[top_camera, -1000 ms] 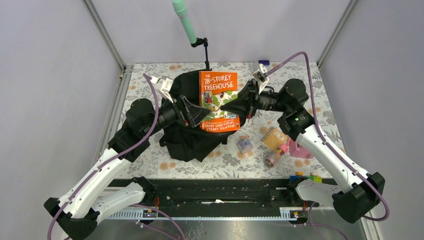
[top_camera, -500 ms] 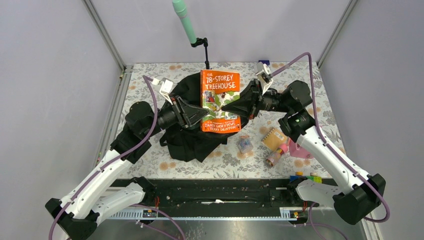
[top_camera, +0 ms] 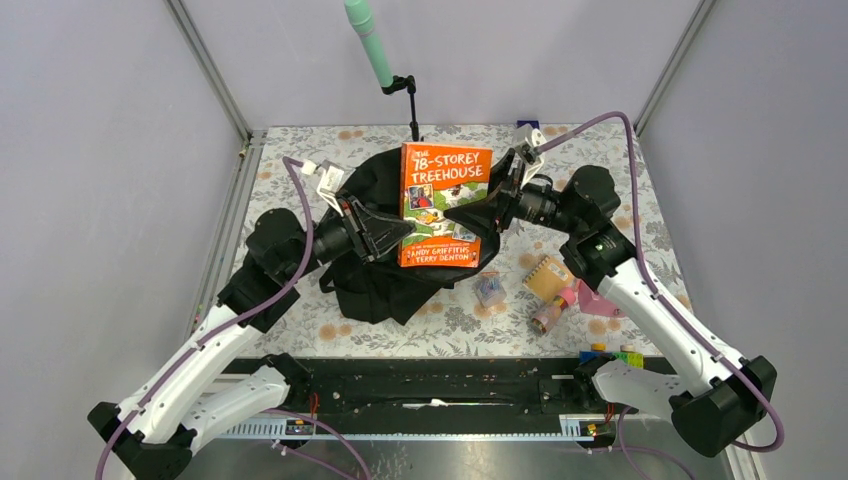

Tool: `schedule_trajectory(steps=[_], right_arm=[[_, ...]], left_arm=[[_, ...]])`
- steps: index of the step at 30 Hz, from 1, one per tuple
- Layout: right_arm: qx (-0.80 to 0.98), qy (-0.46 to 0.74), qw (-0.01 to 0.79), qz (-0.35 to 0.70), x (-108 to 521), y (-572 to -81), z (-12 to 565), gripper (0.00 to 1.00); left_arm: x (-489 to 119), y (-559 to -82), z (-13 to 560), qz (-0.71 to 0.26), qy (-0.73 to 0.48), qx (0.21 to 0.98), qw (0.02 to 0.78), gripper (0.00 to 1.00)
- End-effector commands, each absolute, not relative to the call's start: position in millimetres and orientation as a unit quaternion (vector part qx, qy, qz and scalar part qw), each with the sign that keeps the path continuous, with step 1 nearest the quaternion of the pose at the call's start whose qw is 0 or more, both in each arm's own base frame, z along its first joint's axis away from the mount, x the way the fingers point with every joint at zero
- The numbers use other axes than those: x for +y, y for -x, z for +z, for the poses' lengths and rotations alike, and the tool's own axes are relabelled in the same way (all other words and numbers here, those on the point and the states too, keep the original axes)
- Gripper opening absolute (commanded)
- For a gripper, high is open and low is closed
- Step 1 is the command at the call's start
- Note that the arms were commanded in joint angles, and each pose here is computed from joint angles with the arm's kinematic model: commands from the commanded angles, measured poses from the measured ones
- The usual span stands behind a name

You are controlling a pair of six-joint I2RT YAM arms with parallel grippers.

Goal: Pack the student bag
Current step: Pick up the book from the center of the board.

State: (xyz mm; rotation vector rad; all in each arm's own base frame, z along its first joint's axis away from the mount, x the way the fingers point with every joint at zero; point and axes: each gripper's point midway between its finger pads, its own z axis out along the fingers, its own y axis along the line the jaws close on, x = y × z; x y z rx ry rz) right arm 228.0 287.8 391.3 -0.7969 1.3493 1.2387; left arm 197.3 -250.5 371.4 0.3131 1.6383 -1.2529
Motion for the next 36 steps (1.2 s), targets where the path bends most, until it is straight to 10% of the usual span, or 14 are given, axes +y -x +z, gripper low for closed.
schedule_trajectory(steps=[1,9,36], right_arm=[[0.592,0.299,0.579,0.474,277.0,-248.0,384.9,0.74],[0.637,0.263,0.55,0.471,275.3,-269.8,359.8,1.0],[0.512,0.356,0.402,0.67,302.6,-223.9,398.1,0.91]], left_arm=[[-250.1,-182.3,401.8,-0.538,-0.177,0.619,0.545,0.0],[-246.9,-182.6,403.2,-0.535,-0.178,0.604,0.564,0.0],[-247.9,-164.5,433.7,-0.555,-0.231,0.52,0.607,0.0]])
